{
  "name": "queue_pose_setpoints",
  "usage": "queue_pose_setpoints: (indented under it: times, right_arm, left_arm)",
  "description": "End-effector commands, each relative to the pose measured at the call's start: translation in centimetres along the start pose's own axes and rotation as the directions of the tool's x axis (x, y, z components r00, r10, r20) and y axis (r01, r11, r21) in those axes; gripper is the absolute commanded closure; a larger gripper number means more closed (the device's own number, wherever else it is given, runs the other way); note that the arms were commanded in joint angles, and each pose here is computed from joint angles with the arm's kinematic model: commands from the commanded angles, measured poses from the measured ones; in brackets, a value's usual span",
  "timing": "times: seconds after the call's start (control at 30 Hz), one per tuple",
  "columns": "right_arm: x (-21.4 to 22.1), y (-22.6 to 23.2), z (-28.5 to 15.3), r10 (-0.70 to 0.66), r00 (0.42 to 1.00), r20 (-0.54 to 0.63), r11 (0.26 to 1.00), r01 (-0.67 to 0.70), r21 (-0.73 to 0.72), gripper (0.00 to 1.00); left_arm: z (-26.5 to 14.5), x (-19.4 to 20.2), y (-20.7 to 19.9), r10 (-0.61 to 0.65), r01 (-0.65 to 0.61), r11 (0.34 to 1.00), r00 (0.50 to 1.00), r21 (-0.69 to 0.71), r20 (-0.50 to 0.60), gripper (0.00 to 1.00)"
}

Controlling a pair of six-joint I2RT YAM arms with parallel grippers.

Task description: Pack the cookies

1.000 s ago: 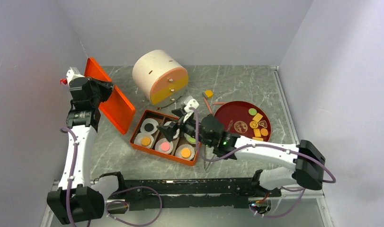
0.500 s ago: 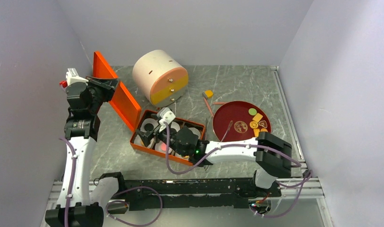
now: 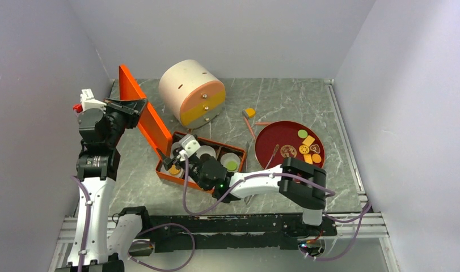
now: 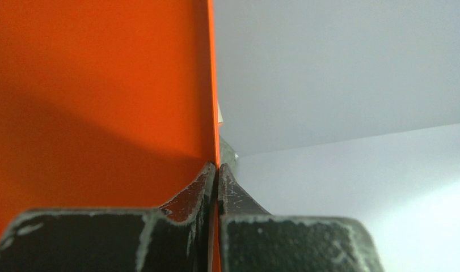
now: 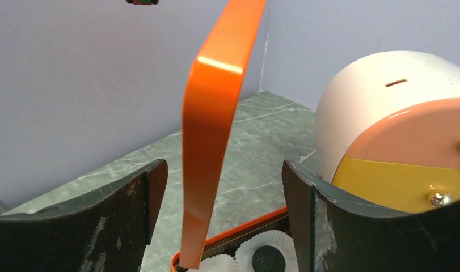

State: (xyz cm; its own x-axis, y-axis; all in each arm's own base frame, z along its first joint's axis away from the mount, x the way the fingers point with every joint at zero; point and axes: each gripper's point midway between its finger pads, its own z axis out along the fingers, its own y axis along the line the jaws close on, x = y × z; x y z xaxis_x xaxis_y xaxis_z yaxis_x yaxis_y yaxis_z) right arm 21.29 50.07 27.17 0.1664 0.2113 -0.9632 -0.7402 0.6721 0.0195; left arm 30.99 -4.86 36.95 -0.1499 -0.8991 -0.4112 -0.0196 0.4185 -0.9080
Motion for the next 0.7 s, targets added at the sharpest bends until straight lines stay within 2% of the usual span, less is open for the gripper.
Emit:
queue_pose_setpoints:
  times: [0.0,0.1,0.23,0.43,0.57,0.67]
  right_arm:
    - [-3.9,-0.8,0.9,-0.011,0.987,0.159,0.998,0.0,0.07,0.25]
    - [-4.0,-1.1,0.8,-0.063,0.981,0.182,0.995,0.048,0.088,0.32]
    - [-4.8,-1.7,-0.3,-0.137,0.966,0.221,0.987,0.116,0.108,0.48]
    - [-5.7,-2.6,-2.4,-0.269,0.93,0.249,0.961,0.243,0.131,0.71]
    - [-6.3,-2.5,-3.9,-0.395,0.882,0.259,0.918,0.369,0.143,0.84]
    - [-7.0,-2.7,-5.1,-0.49,0.829,0.27,0.872,0.457,0.177,0.93]
  left_arm:
    - [-1.8,-0.5,-4.1,0.006,-0.008,0.991,1.0,0.133,0.013,0.95]
    - [-2.3,-0.1,-4.7,0.019,-0.017,0.989,1.0,0.15,-0.008,0.95]
    - [-3.1,0.5,-4.5,0.053,-0.049,0.991,0.998,0.125,-0.029,0.95]
    - [-4.4,0.5,-4.2,0.143,-0.142,0.987,0.99,0.075,-0.007,0.77]
    - [-5.0,0.6,-3.8,0.208,-0.208,0.977,0.978,0.05,-0.001,0.67]
    - [-5.2,0.4,-3.2,0.244,-0.244,0.969,0.97,0.019,0.006,0.52]
